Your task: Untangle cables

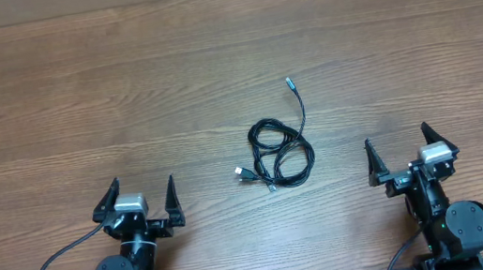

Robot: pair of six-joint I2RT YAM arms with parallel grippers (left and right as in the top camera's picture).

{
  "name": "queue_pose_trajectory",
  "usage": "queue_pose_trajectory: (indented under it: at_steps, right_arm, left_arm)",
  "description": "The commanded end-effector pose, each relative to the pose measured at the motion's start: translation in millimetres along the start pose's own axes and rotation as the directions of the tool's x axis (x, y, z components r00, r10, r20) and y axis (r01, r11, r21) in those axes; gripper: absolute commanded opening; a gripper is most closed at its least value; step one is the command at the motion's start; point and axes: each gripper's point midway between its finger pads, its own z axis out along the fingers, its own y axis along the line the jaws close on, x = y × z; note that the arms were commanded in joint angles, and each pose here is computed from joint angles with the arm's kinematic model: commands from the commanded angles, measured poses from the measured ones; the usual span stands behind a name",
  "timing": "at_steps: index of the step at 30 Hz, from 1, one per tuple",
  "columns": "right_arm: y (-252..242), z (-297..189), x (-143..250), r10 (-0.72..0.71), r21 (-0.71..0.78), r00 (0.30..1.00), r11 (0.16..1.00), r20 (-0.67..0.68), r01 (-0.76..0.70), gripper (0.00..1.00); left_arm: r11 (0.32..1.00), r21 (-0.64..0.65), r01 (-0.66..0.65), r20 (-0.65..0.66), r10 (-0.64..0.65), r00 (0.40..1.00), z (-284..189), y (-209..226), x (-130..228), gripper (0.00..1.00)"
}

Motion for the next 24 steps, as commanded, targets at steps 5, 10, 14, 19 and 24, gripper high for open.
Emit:
queue_pose_trajectory:
  at_steps: [5,10,14,19,24]
  right_arm:
    - [-0.5,0.1,1.8,-0.004,0.005,1.000,1.000,0.003,0.004,1.00]
    - [-0.5,0.1,1.8,-0.004,0.005,1.000,1.000,0.003,0.004,1.00]
    - [-0.5,0.1,1.8,-0.004,0.005,1.000,1.000,0.003,0.004,1.00]
    - [-0.5,0.1,1.8,-0.004,0.005,1.000,1.000,0.003,0.004,1.00]
    - [-0.5,0.1,1.8,-0.004,0.005,1.000,1.000,0.003,0.004,1.00]
  left_arm:
    - [0.998,-0.029,-0.054,-0.086,0.051,0.995,-17.9,4.1,-14.9,1.00]
    - [0.999,-0.021,-0.045,-0.100,0.043,0.994,-25.2,1.7,-23.1,1.00]
    - [0.999,-0.014,-0.037,-0.117,0.035,0.992,-30.3,-0.1,-25.9,1.00]
    - [0.999,-0.019,-0.039,-0.125,0.036,0.992,-33.3,0.6,-28.2,1.00]
    - [0.999,-0.019,-0.037,-0.161,0.033,0.986,-31.3,1.0,-22.5,1.00]
